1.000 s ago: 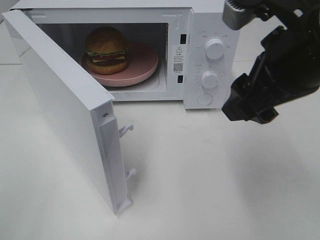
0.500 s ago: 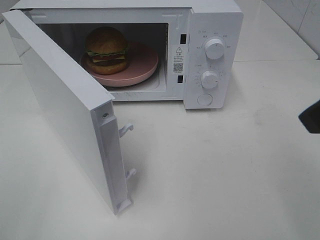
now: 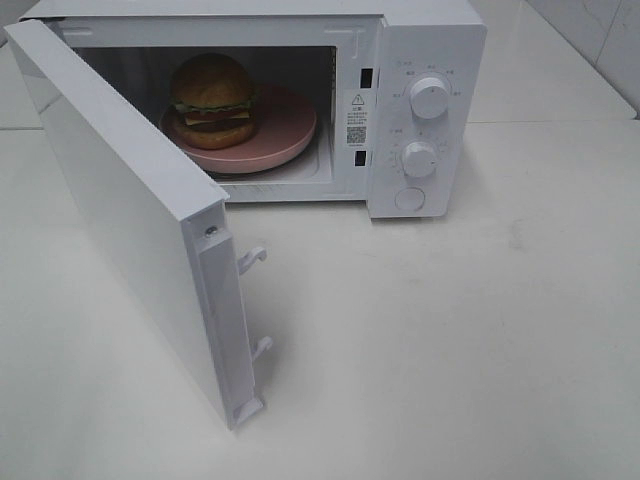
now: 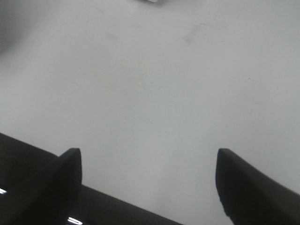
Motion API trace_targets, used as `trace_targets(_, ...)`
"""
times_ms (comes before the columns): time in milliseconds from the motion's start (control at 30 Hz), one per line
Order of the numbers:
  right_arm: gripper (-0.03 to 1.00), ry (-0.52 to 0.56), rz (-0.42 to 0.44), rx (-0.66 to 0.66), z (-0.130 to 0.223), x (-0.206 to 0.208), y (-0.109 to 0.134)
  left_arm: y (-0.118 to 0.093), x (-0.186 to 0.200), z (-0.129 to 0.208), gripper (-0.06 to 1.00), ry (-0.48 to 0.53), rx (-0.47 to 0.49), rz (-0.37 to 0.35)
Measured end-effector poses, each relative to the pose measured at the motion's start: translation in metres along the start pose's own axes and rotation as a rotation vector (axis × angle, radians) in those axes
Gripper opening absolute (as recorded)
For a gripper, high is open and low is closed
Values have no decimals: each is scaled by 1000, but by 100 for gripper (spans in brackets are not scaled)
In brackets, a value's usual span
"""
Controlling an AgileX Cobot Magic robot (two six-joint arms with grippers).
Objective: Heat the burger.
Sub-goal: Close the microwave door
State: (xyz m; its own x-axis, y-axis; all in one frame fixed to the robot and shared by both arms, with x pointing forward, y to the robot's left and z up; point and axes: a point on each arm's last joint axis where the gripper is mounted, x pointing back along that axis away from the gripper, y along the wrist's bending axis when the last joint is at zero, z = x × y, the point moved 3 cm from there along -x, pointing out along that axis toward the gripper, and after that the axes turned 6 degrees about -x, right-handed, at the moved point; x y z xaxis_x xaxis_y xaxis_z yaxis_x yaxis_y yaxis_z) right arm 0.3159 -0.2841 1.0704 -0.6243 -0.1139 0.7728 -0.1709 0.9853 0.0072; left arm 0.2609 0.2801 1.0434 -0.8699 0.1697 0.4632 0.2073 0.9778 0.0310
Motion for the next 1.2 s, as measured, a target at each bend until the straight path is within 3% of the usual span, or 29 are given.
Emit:
trace_targets(367, 76, -183, 78, -179, 49, 15, -12, 0, 0, 0, 88, 0, 0, 0)
trace_targets(633, 76, -304, 111, -239, 76, 17, -11, 0, 0, 0, 88, 0, 0, 0)
trace_targets(1200, 76, -375, 83, -250, 70, 10, -8, 0, 0, 0, 88, 2, 0, 0)
